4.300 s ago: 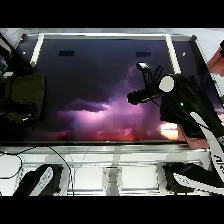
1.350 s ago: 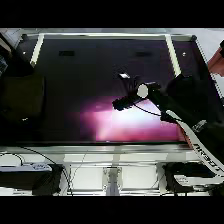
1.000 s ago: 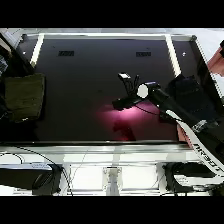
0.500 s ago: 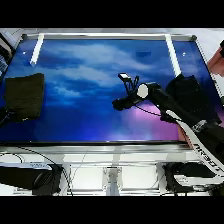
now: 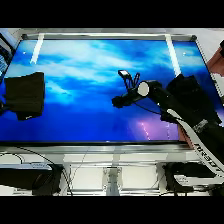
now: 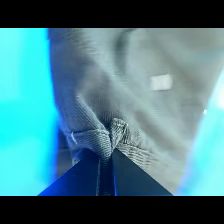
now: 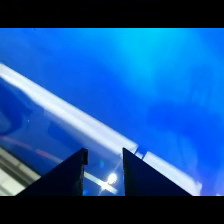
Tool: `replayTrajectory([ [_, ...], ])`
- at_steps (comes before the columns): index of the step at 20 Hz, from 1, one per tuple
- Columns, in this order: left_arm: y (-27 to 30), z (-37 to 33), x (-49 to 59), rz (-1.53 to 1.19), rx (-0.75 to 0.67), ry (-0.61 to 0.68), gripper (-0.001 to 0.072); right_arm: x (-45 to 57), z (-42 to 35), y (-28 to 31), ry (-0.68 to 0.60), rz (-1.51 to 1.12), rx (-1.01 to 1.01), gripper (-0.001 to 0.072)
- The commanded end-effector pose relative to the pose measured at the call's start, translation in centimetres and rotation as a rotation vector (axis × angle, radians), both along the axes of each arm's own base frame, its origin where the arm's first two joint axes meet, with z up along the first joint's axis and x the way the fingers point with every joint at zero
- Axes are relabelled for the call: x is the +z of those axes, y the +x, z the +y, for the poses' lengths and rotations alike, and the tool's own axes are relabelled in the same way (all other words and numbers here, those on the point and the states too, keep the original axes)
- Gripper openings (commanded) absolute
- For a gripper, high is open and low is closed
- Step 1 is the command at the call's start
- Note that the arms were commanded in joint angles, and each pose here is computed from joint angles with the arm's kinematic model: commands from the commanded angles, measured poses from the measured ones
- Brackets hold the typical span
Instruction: Fold the clothes and pants, and hang the long-sleeved shirts on hangers.
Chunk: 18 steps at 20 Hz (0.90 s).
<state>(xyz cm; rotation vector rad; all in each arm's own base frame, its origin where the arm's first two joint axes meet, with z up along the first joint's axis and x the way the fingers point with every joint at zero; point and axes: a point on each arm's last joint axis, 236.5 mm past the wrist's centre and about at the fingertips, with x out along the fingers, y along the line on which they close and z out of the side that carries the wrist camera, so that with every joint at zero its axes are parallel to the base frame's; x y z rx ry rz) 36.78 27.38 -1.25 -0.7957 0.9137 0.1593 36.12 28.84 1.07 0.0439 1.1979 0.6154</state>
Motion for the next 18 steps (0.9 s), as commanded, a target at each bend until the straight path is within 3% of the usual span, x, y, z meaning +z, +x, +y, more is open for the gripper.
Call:
replayTrajectory([
  [1, 3.4, -3.9, 12.7, -0.236, -0.119, -0.051, 0.0046, 3.7, -0.8, 2.0, -0.037, -0.113, 0.027, 0.0269],
  [5, 5.8, -13.8, 30.7, -0.539, -0.323, 0.142, 0.0044, 9.3, -3.5, 3.2, -0.098, -0.228, 0.057, 0.0269],
  [8, 6.1, -25.1, 37.4, -0.649, -0.543, 0.178, 0.0043, 12.4, -7.2, 3.8, -0.136, -0.294, 0.054, 0.0270],
  [11, 5.7, -36.4, 36.8, -0.613, -0.789, 0.076, 0.0042, 13.9, -11.6, 3.3, -0.180, -0.294, 0.033, 0.0270],
  [15, -0.5, -48.6, 26.7, -0.175, -1.238, -0.173, 0.0042, 15.0, -17.3, 2.4, -0.224, -0.259, -0.032, 0.0270],
  [18, -3.4, -54.0, 20.7, 0.035, -1.410, -0.141, 0.0042, 15.5, -20.1, 1.7, -0.235, -0.241, -0.088, 0.0269],
])
